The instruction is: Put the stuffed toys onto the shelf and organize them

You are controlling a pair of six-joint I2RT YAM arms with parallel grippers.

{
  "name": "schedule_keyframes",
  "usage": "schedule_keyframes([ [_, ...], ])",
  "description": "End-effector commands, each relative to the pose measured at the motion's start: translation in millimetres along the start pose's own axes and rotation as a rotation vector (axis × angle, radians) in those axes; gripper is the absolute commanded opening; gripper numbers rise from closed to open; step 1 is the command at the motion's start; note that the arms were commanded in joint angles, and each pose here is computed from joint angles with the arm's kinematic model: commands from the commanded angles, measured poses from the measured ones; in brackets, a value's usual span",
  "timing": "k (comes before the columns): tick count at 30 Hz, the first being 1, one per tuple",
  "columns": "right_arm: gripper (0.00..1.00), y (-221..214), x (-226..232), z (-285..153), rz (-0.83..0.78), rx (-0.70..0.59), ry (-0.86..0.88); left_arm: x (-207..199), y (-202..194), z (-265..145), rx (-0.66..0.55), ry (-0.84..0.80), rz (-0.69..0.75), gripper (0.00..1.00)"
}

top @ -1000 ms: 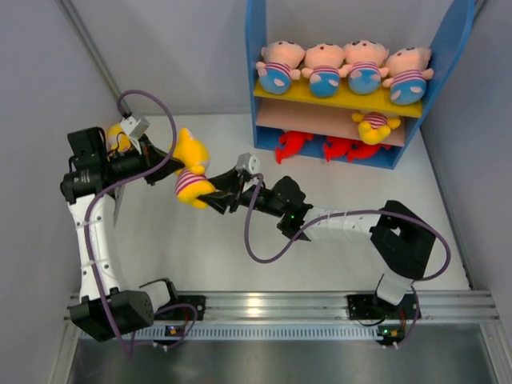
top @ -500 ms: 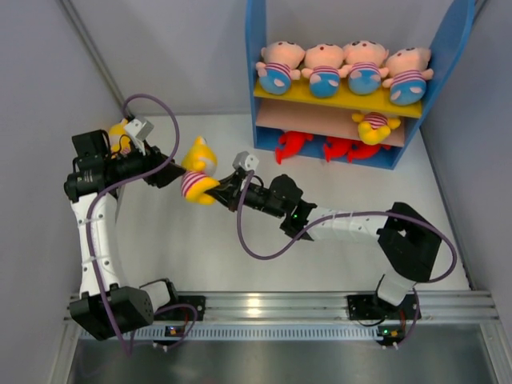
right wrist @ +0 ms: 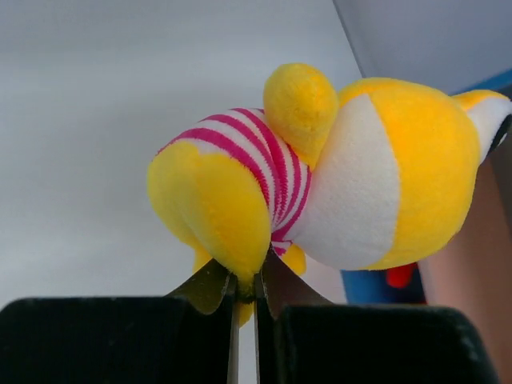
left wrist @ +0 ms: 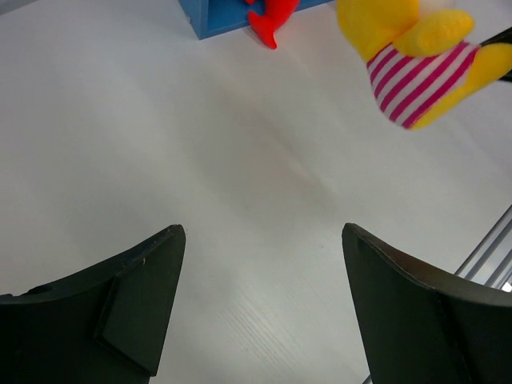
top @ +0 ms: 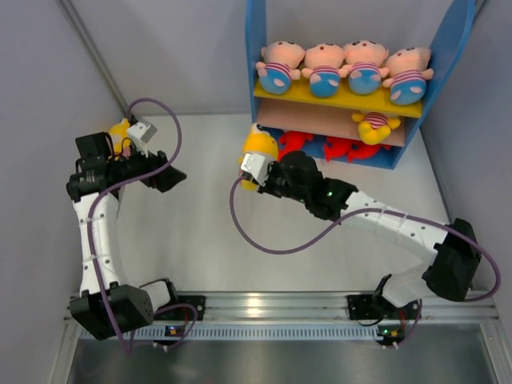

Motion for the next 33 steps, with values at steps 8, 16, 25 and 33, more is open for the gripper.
schedule_keyframes([
  [8, 0.0, -65.1, -117.5, -58.0, -0.488, 0.714, -0.144, 12.8, -1.3, 5.6, 0.019, 0.009, 0.017, 0.85],
  [16, 0.0, -59.3, -183.2, -47.9, -0.507, 0.863, -0.124, 13.4, -2.5, 4.8, 0.023, 0.014, 0.045, 0.85],
  [25, 0.0, -83.5, -248.4, -35.2, -0.533, 0.935, -0.215, 15.9, -5.1, 6.2, 0.029, 0.012, 0.064, 0.85],
  [33, 0.0, -84.4, -293.7, -24.6, -0.564, 0.907, -0.349, 18.4, -8.3, 6.8, 0.042, 0.021, 0.059, 0.85],
])
Point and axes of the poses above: each gripper's point midway between its finger pads, its own z axis out along the fingers, its own x axis along the line the jaws close on, y = z × x, the point moved 1 cm from there along -z, back along the fingers, and after that the axes turned 15 degrees about z, right-handed, at the moved point
